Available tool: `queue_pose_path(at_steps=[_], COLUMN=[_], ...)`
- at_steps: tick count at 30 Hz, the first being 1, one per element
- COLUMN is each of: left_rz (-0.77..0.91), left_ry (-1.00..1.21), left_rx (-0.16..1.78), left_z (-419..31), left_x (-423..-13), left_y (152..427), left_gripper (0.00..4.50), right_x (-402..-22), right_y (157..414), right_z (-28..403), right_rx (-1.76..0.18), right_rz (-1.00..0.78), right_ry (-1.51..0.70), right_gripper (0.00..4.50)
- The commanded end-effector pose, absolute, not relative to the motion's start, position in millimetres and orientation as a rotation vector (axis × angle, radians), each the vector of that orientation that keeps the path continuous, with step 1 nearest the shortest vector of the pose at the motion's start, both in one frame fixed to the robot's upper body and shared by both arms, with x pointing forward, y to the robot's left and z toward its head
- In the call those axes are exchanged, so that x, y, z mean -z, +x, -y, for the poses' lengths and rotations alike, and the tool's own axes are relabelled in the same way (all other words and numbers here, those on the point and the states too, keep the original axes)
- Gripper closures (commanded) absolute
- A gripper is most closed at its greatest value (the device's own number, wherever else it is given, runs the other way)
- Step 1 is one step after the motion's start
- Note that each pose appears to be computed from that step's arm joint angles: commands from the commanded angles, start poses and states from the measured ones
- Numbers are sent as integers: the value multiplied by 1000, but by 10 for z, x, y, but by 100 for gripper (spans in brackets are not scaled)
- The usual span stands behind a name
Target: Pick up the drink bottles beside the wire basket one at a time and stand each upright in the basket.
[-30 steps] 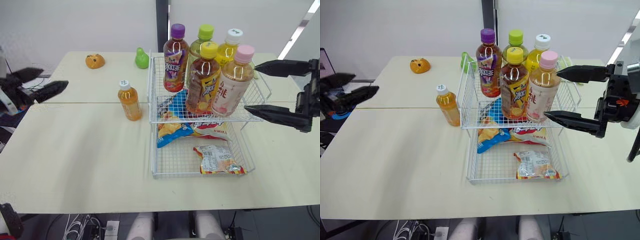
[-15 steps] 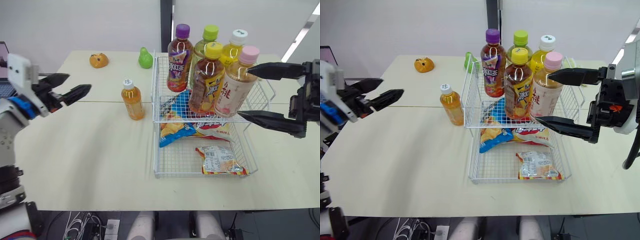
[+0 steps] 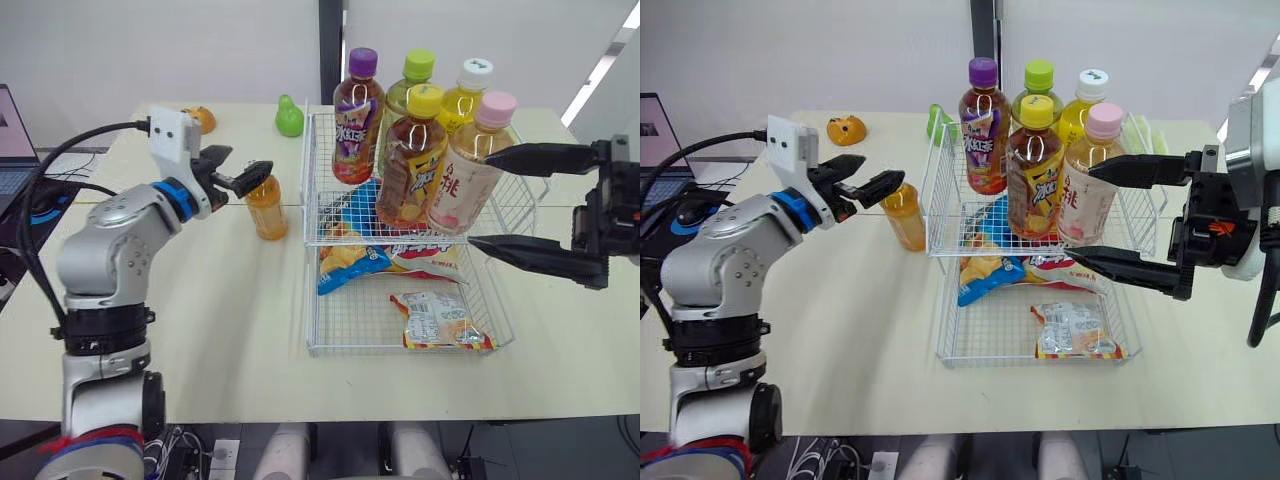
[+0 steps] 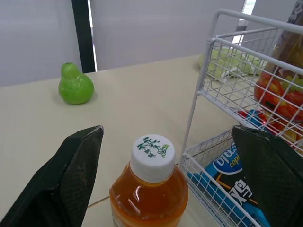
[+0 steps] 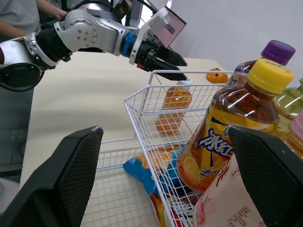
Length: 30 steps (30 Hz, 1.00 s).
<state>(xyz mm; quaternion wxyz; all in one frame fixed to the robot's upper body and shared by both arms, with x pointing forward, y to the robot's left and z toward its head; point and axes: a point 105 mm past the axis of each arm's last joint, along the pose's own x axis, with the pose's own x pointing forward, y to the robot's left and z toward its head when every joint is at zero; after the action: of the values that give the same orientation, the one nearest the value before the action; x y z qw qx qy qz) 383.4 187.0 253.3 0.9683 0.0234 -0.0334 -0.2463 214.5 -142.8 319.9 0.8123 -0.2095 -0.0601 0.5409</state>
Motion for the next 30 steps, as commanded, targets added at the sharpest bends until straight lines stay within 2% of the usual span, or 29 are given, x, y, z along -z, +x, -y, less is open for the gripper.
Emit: queue_pose_path(at_steps=[1,14,17,24,25,30], left_rz=[121,81,81,74,73,84], left_ry=[68,80,72,53,53,68], left_rx=[451,425,417,424,425,441], left_z=[-1839,-1757,-1765,-1760,-1762,-1762], left_x=[-2645,-2498,-2484,-2441,-2436,-2462], left_y=[3921,4037,4042,4031,4027,3987], left_gripper=[2,2,62,300,314,314], right_x=[-3302,-3288,-3283,-3293,-3294,-3286], right_y=[2078,2068,2067,2072,2073,2085], right_z=[1424,1429,1433,1443,1444,1459], right_rx=[-1143,-1131,-1129,-1126,-1126,-1116], right_rz=[172,176,177,179,179,180], right_ry=[-475,-472,-471,-474,-474,-475], right_gripper=[0,0,0,0,0,0])
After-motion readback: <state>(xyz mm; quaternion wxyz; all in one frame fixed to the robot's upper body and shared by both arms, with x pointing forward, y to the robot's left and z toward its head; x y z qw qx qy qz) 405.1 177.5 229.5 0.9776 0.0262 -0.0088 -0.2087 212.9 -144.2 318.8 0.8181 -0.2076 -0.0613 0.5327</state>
